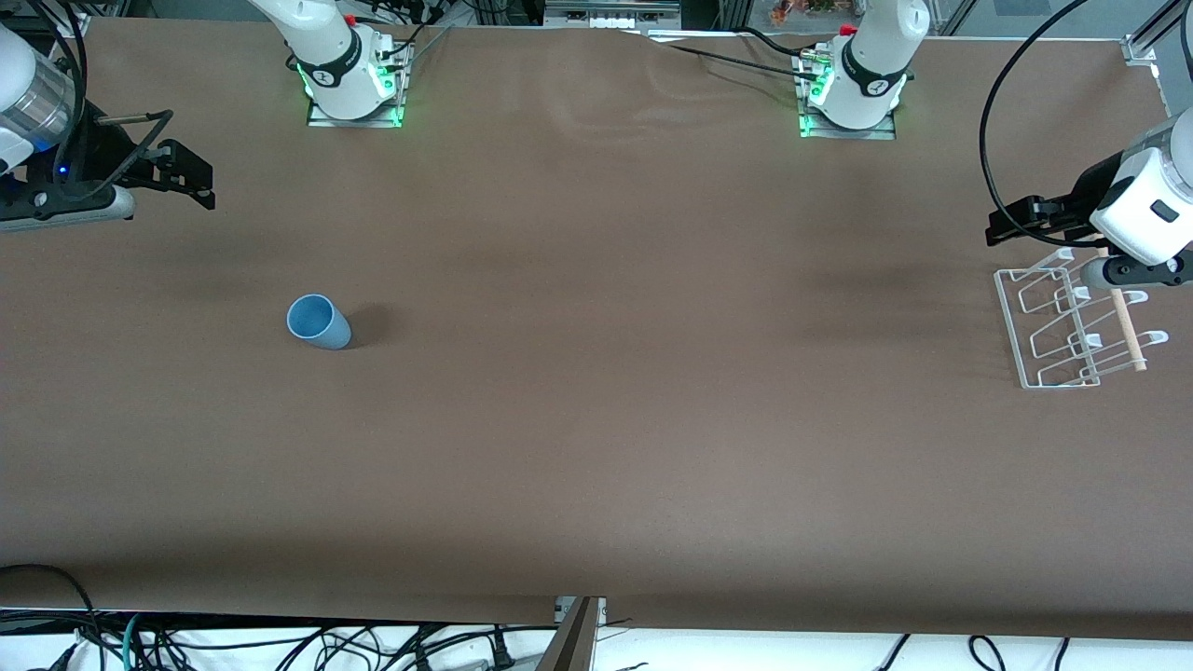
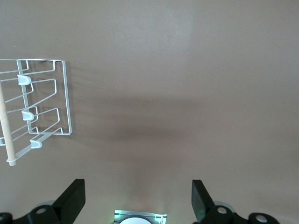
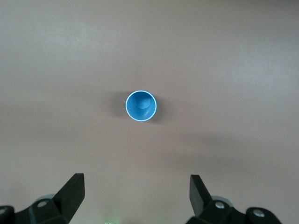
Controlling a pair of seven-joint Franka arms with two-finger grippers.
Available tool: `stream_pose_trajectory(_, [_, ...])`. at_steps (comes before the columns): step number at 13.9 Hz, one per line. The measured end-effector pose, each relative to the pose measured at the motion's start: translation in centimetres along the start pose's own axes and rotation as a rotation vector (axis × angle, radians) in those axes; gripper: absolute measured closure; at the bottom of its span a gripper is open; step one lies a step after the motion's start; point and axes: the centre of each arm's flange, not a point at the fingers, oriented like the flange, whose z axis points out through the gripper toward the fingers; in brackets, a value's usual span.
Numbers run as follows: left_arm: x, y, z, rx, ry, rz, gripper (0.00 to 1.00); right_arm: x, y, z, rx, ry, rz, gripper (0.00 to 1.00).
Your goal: Transfer cup to left arm and place on rack
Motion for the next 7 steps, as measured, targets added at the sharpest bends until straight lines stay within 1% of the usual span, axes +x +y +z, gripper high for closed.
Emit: stream_pose_trajectory(7, [0.00,0.00,-0.01,0.000,0.000,0.000,0.00,-0.25,0.01,-0.45,-0.001,0.008,0.001,0.00])
